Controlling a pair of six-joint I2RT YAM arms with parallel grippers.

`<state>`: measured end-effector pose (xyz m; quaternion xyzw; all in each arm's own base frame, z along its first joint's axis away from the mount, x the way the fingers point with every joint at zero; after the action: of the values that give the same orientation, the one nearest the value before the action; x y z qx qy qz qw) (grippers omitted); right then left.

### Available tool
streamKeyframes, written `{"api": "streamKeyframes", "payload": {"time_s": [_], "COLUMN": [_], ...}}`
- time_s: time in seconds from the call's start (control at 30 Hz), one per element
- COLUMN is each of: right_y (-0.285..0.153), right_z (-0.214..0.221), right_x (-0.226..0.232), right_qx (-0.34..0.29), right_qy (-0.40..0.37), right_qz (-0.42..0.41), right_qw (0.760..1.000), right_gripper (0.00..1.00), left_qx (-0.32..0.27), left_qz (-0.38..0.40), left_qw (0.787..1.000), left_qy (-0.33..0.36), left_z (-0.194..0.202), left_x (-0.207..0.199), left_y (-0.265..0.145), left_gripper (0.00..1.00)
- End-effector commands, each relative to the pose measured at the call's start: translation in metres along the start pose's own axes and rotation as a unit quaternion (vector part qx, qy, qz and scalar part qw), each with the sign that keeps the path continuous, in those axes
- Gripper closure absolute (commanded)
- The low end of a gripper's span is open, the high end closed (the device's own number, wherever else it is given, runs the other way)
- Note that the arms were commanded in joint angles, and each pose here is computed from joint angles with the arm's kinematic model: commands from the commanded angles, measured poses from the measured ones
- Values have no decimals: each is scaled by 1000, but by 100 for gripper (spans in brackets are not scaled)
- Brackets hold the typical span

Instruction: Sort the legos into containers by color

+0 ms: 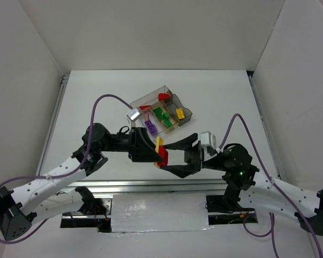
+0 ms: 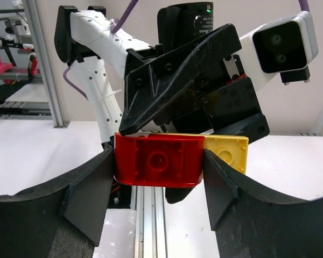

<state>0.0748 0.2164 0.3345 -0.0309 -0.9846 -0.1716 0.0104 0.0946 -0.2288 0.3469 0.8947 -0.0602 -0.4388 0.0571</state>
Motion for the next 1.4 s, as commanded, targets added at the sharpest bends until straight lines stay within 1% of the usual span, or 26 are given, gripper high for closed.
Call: {"api": "streamKeyframes", "payload": {"time_s": [0.0, 0.03, 0.13, 0.17, 0.2, 0.23, 0.27, 0.3, 0.33, 0.37, 0.4, 0.43, 0.47, 0.5, 0.57, 0.6, 0.7, 0.73, 0.8, 0.83, 0.87, 0.93, 1.0, 1.07, 1.2, 1.37], "right_y": [5, 5, 7, 8, 8, 8, 9, 9, 9, 9, 9, 8, 8, 8, 5, 3, 1, 0, 1, 1, 2, 7, 11, 14, 16, 12], "right_z": [-24, -23, -17, -15, -12, -5, -2, 6, 8, 11, 12, 14, 14, 10, 11, 12, 8, 9, 4, 5, 2, 3, -3, -8, -14, -20], "right_x": [3, 2, -2, -3, -5, -9, -11, -13, -14, -15, -16, -17, -17, -16, -14, -11, -6, -5, -5, -5, -6, -2, 9, 15, 15, 16], "right_qx": [-42, -41, -27, -23, -21, -14, -11, -1, 1, 6, 6, 9, 14, 15, 28, 30, 25, 31, 26, 27, 20, 25, 24, 18, 13, -10], "right_qy": [-23, -24, -22, -20, -19, -17, -15, -11, -9, 1, 8, 16, 24, 38, 63, 87, 125, 153, 185, 223, 243, 280, 290, 301, 292, 274], "right_qz": [-3, -1, 10, 15, 21, 34, 41, 47, 51, 58, 63, 73, 75, 80, 90, 90, 92, 98, 116, 132, 146, 130, 70, 34, 30, 28], "right_qw": [999, 999, 999, 999, 999, 999, 999, 999, 999, 998, 998, 997, 997, 996, 994, 992, 988, 983, 975, 965, 959, 951, 954, 953, 956, 961], "right_gripper": [84, 84, 83, 83, 82, 80, 78, 74, 63, 54, 22, 1, 0, 0, 0, 0, 0, 0, 8, 14, 24, 30, 32, 33, 35, 42], "left_qx": [-13, -13, -13, -13, -14, -13, -12, -10, -11, -8, -11, -6, -9, -18, -21, -30, -35, -41, -45, -49, -51, -62, -66, -63, -62, -63], "left_qz": [34, 34, 32, 32, 32, 32, 32, 31, 29, 19, 9, -7, -15, -31, -62, -77, -108, -118, -122, -124, -121, -124, -119, -107, -86, -82], "left_qw": [998, 998, 998, 998, 998, 998, 997, 997, 996, 997, 997, 996, 995, 992, 990, 986, 979, 976, 972, 970, 966, 963, 961, 962, 962, 961], "left_qy": [50, 48, 52, 56, 59, 60, 65, 67, 78, 77, 81, 87, 95, 118, 129, 147, 170, 176, 198, 205, 221, 232, 242, 244, 252, 257], "left_z": [-11, -10, -10, -11, -12, -12, -12, -12, -13, -14, -15, -15, -15, -17, -18, -20, -19, -19, -19, -18, -18, -16, -16, -14, -15, -12], "left_x": [-18, -17, -18, -19, -20, -21, -23, -23, -24, -26, -26, -24, -26, -24, -25, -22, -18, -16, -16, -16, -17, -17, -17, -18, -23, -23], "left_y": [4, 4, 3, 3, 3, 3, 2, 2, 2, 1, 1, 0, -2, -3, -7, -8, -14, -15, -18, -20, -21, -25, -26, -26, -24, -26], "left_gripper": [28, 29, 48, 53, 69, 77, 93, 100, 100, 100, 100, 100, 100, 100, 100, 100, 100, 100, 100, 100, 100, 100, 100, 100, 100, 100]}}
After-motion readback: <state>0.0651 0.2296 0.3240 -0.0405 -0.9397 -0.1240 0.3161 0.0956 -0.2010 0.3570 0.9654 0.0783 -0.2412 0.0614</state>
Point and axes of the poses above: each gripper's point midway between its finger pads, its own y axis out along the fingers, its own x axis along the line the jaws close on, z = x × y, the point moved 8 cm from there along -y, back along the fingers, and after that the axes turned 6 degrees about y, right-handed, at the moved point
